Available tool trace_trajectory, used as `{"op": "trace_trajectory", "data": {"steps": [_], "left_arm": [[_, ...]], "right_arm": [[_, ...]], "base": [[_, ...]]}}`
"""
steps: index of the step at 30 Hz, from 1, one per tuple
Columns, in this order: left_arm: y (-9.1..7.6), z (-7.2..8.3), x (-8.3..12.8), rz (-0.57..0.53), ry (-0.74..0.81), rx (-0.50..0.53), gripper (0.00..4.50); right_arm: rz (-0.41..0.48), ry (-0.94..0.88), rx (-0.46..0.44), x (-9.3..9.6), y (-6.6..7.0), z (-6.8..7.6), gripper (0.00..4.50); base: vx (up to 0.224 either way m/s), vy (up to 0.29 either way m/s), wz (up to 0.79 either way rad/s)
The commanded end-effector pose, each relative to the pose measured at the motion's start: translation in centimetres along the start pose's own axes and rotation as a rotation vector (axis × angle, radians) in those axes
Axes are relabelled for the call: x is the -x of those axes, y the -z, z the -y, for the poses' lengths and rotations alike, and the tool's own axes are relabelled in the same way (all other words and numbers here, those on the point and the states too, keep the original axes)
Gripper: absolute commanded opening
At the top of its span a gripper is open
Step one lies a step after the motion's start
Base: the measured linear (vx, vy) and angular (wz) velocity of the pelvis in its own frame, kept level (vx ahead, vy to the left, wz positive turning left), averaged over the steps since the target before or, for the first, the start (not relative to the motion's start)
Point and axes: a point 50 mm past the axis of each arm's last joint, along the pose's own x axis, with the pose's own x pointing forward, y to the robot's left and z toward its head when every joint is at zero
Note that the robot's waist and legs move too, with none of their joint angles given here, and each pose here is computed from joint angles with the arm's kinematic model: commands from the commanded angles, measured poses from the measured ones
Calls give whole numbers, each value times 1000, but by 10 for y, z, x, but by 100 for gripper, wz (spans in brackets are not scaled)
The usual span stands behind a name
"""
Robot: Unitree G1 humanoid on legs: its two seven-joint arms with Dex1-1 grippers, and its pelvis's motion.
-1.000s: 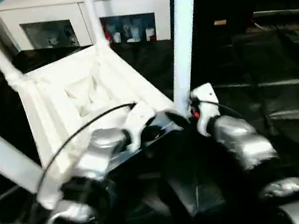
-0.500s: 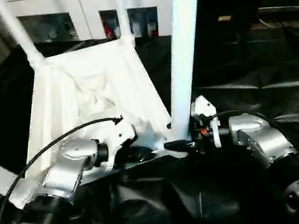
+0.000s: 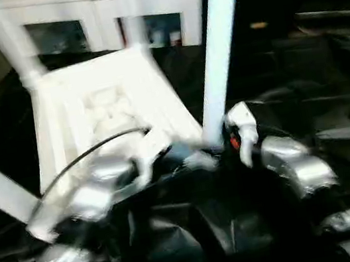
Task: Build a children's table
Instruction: Rotate leg to tighten
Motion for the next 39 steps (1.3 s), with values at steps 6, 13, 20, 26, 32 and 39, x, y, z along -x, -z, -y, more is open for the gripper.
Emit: {"op": "trace_trajectory", "data": {"steps": [6,13,20,26,32,39], "left_arm": [[-25,-4,-26,76,-153,39,0],[-20,3,-22,63,-37,-26,0],[-6,4,3,28,103,-75,0],[5,9,27,-2,265,-94,0],[8,10,38,-23,307,-99,0],[10,12,38,-20,307,-95,0]], "right_arm": [[-54,66,-91,-31,17,-34,270],[-30,-86,-65,-32,8,-42,366],[-40,-358,63,-6,1,-32,376],[-80,-504,134,18,-4,-17,376],[-92,-536,152,26,-6,-11,342],[-106,-585,143,28,-2,-19,282]], "base": [[0,0,0],[0,0,0],[0,0,0],[0,0,0],[0,0,0],[0,0,0]]}}
